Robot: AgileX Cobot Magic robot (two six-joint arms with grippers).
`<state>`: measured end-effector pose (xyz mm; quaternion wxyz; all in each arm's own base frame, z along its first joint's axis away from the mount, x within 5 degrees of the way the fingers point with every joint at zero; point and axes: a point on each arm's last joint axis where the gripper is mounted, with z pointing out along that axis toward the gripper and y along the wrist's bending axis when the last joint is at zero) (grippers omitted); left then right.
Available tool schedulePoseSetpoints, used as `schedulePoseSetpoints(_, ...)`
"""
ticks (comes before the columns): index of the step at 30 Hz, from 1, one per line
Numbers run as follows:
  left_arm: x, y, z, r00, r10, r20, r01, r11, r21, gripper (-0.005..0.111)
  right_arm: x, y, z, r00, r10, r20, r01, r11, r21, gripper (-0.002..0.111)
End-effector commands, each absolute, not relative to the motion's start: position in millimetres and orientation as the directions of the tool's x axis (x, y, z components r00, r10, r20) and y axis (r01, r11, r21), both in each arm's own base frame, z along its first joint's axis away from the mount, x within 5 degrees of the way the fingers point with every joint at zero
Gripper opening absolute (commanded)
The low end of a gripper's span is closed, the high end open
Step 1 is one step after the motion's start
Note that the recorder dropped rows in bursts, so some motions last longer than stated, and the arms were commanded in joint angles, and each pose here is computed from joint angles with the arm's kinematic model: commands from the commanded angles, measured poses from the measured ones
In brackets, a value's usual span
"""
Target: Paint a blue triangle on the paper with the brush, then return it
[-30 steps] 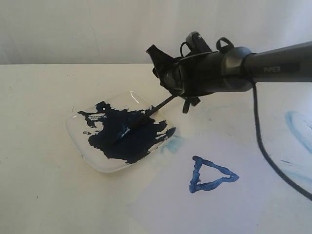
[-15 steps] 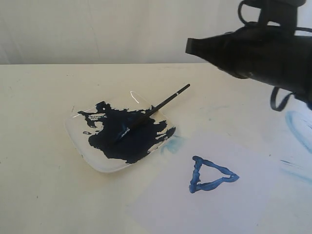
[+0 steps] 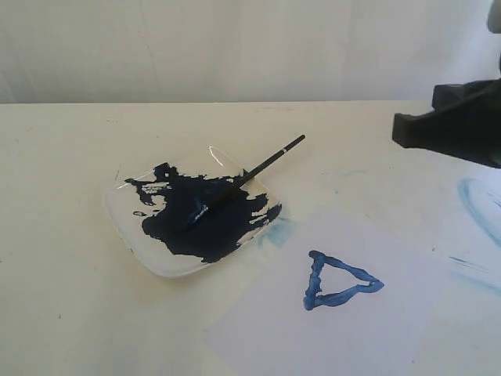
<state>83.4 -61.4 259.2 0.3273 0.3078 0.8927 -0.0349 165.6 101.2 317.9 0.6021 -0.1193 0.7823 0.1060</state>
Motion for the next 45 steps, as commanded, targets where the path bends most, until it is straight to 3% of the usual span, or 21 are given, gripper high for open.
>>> schedulePoseSetpoints(1,83,-60,258,-0.597,0.53,-0.602,0.572,0.808,0.144,0.0,143,99,317,-0.166,-0.118,-0.979,-0.473,0.881,-0.026,0.0)
schedulePoseSetpoints(6,83,-60,258,-0.597,0.53,-0.602,0.572,0.808,0.144,0.0,108,100,326,-0.018,-0.084,-0.996,-0.691,0.721,-0.048,0.0)
schedulePoseSetpoints(21,82,-56,259,-0.603,0.508,-0.616,0.551,0.823,0.139,0.0,97,89,321,-0.015,-0.05,-0.999,-0.679,0.734,-0.027,0.0)
schedulePoseSetpoints(29,70,-17,276,-0.598,0.256,-0.76,0.295,0.951,0.089,0.0,97,88,321,-0.015,-0.051,-0.999,-0.676,0.736,-0.027,0.0)
schedulePoseSetpoints(36,24,18,289,-0.395,0.014,-0.919,0.005,1.0,0.013,0.0,97,88,321,-0.015,-0.051,-0.999,-0.676,0.736,-0.027,0.0)
schedulePoseSetpoints(40,5,24,290,-0.294,-0.031,-0.955,-0.044,0.999,-0.019,0.0,97,89,321,-0.015,-0.05,-0.999,-0.678,0.735,-0.027,0.0)
schedulePoseSetpoints(45,5,25,291,-0.289,-0.023,-0.957,-0.053,0.999,-0.008,0.0,96,89,320,-0.015,-0.05,-0.999,-0.685,0.728,-0.026,0.0)
